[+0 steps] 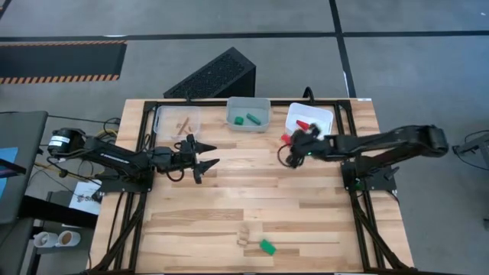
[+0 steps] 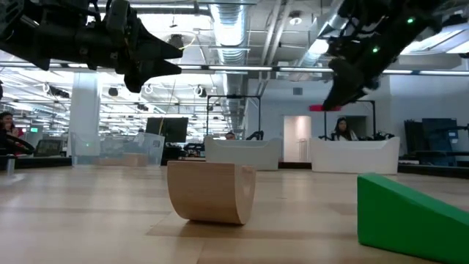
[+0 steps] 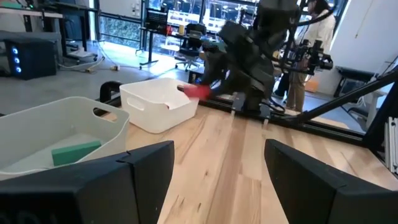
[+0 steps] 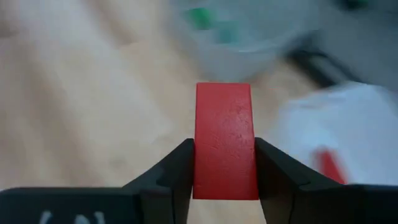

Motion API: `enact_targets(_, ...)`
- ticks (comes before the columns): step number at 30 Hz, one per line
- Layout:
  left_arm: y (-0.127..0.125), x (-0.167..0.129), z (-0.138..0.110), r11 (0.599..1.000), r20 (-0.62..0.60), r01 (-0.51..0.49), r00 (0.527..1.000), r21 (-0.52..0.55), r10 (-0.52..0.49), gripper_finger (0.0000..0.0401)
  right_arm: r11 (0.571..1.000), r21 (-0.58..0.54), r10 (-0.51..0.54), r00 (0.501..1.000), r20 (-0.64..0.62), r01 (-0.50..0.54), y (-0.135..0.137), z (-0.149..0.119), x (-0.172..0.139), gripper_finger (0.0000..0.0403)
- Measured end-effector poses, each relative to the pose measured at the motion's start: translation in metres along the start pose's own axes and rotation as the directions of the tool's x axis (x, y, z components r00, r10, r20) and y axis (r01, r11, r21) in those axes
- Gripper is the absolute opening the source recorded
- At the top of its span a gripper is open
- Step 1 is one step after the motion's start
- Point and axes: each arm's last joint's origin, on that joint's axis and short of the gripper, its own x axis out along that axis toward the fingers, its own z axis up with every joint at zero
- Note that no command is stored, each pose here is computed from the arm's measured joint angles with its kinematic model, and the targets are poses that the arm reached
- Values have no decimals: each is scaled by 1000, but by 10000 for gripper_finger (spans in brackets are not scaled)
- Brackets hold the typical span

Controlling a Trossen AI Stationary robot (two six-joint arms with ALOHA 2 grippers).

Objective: Sort & place blocks by color
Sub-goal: Put the red block into the white bin, then put the green block into the gray bin

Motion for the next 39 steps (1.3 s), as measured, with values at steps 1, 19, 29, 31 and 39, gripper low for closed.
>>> enact_targets(1, 0, 0, 0, 1000, 1, 0, 1000, 0, 0, 236, 997, 39, -62, 998, 11, 61, -6, 0, -5, 164)
enact_targets(19, 0, 0, 0, 999, 2, -1, 1000, -33, 1, 236, 860, 179, -424, 865, -270, 477, -84, -13, 15, 191)
enact_targets(29, 0, 0, 0, 999, 2, -4, 1000, -33, 4, 236, 851, 173, -423, 842, -336, 497, -91, -18, 26, 248)
enact_targets(31, 0, 0, 0, 999, 2, -4, 1000, -33, 5, 236, 885, 172, -364, 872, -327, 433, -85, -16, 25, 249)
enact_targets(39, 0, 0, 0, 999, 2, -4, 1000, -33, 4, 236, 988, 142, 83, 986, -146, -62, -23, -3, 9, 236)
